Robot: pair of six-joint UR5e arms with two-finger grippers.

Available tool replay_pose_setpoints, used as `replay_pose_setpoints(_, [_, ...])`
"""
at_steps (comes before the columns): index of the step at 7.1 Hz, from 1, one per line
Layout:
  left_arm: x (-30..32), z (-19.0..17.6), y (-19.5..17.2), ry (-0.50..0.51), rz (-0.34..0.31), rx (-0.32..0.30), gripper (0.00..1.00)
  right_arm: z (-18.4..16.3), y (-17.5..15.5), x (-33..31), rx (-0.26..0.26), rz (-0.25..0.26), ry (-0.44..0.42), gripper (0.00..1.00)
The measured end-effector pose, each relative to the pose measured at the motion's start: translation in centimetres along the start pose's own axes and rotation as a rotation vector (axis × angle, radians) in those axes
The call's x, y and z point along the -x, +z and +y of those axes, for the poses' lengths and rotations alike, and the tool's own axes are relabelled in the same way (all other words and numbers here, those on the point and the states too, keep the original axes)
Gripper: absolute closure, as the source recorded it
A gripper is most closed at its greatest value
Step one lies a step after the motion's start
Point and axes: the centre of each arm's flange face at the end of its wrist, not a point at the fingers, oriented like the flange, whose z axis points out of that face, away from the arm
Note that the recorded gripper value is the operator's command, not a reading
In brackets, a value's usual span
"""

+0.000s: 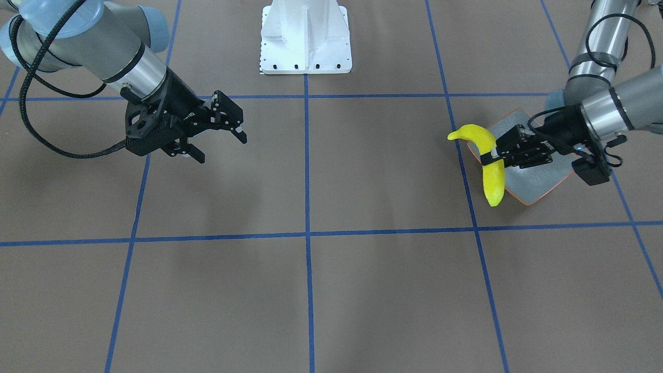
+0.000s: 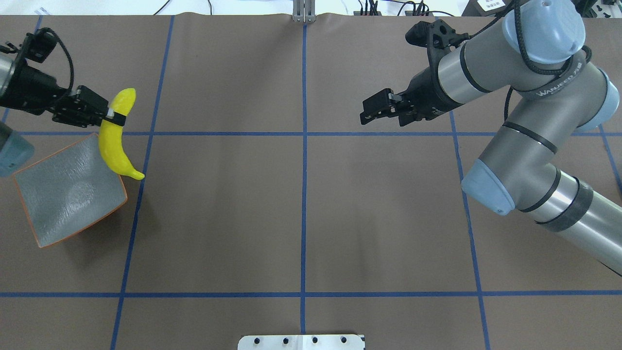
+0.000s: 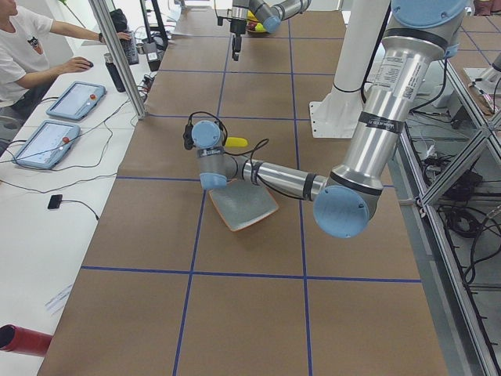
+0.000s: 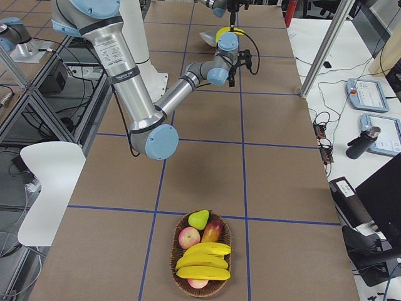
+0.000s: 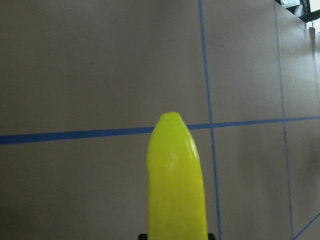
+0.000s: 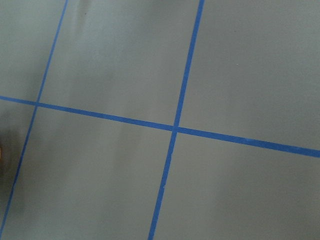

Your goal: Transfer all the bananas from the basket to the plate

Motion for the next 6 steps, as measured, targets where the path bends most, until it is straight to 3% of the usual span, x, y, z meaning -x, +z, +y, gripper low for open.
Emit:
replay_pose_setpoints(3, [10.3, 1.1, -3.6, -0.038, -0.028, 0.075, 1.0, 0.1, 0.4, -1.2, 0.0, 0.021, 0.024, 0.0])
replay_pose_setpoints(6, [12.6, 1.8, -3.4, -0.068, -0.04, 0.092, 0.81, 0.1, 0.7, -1.6, 0.004, 0.031, 0.033, 0.0])
